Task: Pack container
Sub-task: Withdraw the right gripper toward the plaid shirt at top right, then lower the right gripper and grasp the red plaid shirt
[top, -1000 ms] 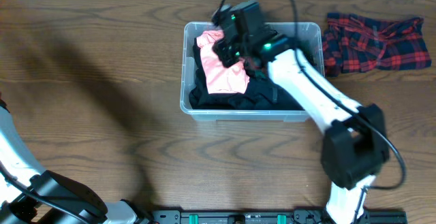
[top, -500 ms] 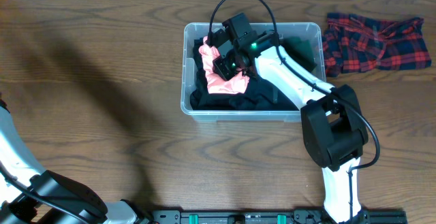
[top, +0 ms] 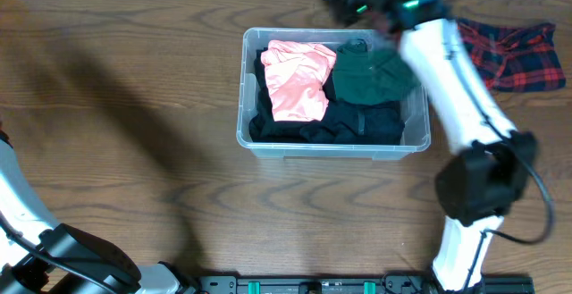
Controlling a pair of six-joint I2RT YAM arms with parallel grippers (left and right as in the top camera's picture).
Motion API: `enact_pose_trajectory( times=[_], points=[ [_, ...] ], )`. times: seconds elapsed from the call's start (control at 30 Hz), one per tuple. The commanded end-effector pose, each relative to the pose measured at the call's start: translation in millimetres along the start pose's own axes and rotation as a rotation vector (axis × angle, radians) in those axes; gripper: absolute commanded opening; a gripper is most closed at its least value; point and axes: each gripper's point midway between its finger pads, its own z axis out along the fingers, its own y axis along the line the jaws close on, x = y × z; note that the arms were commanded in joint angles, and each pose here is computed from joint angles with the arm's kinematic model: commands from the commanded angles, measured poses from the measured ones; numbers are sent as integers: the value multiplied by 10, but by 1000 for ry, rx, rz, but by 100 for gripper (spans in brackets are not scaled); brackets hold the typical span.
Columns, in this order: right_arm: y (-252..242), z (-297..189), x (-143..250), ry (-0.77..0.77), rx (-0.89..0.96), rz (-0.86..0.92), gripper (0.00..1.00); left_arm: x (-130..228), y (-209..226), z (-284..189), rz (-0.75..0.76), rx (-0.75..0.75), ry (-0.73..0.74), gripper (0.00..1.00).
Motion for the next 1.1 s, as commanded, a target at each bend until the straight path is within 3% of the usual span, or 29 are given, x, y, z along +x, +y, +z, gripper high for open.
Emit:
enact_pose_trajectory(
  times=[0.0,0.1,0.17,0.5,0.77,0.9,1.07],
  points=[
    [-608,-239,44,20,162,65,64,24,50,-11,-7,-17,2,98],
    [-1064,-334,320,90,247,185,74,24,51,-11,-7,-18,2,98],
    [-1324,-383,518,133,290,276,99,24,50,-11,-7,-17,2,98],
    [-2319,-618,1283,218,521,559,99,24,50,-11,-7,-17,2,98],
    [-2900,-1232,2288,301,862,1077,99,24,51,-11,-7,-18,2,98],
    [-3023,-1380,2705,342,897,1200,99,24,50,-11,-7,-17,2,98],
    [-3111,-1360,2938,319,825,1293,99,24,51,-11,-7,-18,2,98]
  ],
)
